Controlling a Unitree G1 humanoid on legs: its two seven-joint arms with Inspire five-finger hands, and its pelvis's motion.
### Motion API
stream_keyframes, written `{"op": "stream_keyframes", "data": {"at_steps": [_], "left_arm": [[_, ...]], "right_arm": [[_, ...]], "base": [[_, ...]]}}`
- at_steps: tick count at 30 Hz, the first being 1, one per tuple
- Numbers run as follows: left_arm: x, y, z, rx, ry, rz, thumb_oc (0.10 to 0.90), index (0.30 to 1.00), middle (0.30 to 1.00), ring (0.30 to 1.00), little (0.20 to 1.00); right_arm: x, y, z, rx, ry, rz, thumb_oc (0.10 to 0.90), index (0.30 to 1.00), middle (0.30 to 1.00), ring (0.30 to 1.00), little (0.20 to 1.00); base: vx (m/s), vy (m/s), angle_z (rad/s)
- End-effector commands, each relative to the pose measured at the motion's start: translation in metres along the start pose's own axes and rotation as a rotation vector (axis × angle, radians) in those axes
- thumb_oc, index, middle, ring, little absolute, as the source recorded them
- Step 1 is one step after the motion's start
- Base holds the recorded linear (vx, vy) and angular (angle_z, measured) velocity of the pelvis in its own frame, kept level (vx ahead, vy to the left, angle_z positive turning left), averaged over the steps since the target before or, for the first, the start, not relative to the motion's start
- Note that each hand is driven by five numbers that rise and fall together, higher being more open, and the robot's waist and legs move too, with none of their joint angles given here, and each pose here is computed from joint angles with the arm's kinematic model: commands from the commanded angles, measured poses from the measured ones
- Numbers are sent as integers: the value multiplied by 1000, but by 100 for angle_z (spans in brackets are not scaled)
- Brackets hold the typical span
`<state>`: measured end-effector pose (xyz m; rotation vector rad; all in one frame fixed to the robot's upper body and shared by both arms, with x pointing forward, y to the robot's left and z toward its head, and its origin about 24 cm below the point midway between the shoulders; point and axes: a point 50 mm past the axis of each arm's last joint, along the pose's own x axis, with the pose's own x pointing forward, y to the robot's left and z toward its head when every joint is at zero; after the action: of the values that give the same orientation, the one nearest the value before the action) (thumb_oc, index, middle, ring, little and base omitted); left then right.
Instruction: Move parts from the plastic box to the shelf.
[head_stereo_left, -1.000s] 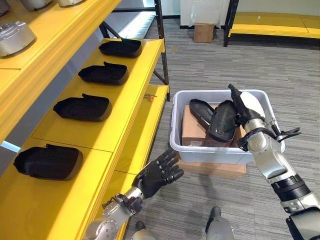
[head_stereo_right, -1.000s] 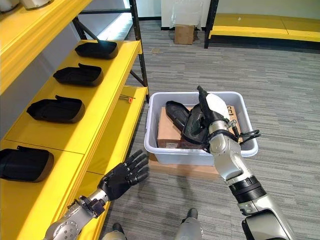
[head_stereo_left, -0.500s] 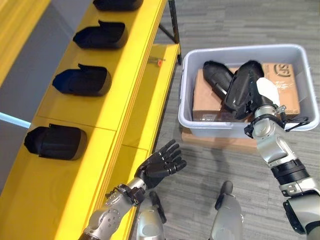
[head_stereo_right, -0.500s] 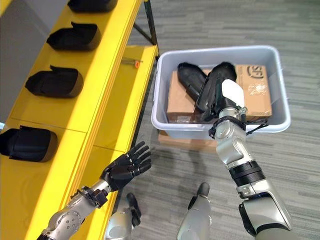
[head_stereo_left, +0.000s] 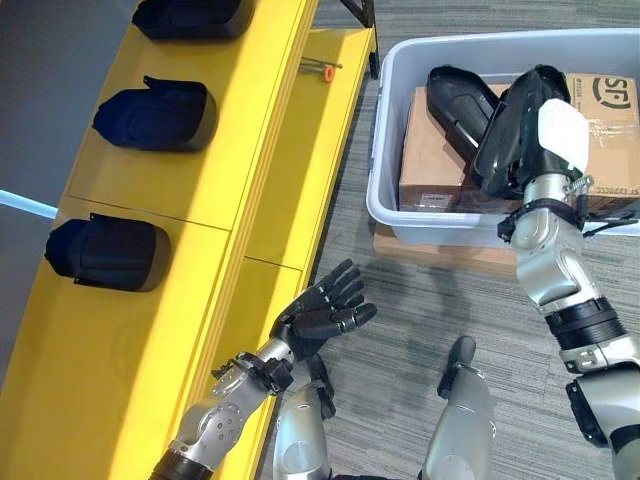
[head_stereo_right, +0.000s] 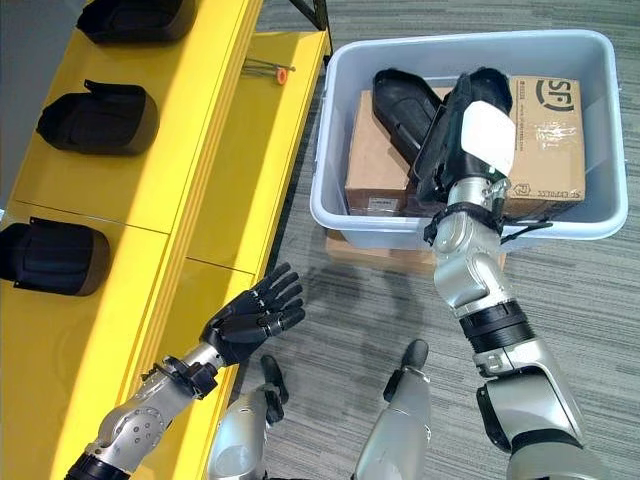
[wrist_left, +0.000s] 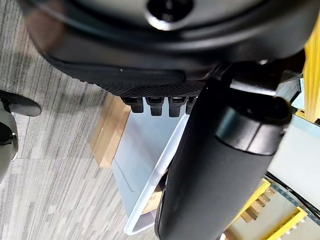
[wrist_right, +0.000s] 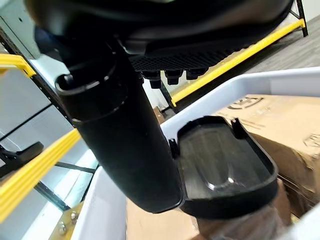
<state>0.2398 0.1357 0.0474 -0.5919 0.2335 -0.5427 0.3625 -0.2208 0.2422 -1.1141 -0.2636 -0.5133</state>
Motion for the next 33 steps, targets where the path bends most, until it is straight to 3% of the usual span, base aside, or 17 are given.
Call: {"op": "stream_keyframes", "data": {"at_steps": [1,14,33], "left_arm": [[-3,-34,27,27,-133,-162,900,1000,1000,1000,1000],[1,-36,25,20,-122,-170,900,1000,1000,1000,1000],[10,-35,22,-1,-160,-131,900,1000,1000,1000,1000]], "right_arm": [[20,-73,48,-55,-170,-354,900,1000,1000,1000,1000],[40,-83,42,-205,-106,-385,900,1000,1000,1000,1000],[45,-44,25,-171,27,-285,900,1000,1000,1000,1000]], "base": [[-11,-2,-5],[2,-4,-1],[-10,-1,1]]}}
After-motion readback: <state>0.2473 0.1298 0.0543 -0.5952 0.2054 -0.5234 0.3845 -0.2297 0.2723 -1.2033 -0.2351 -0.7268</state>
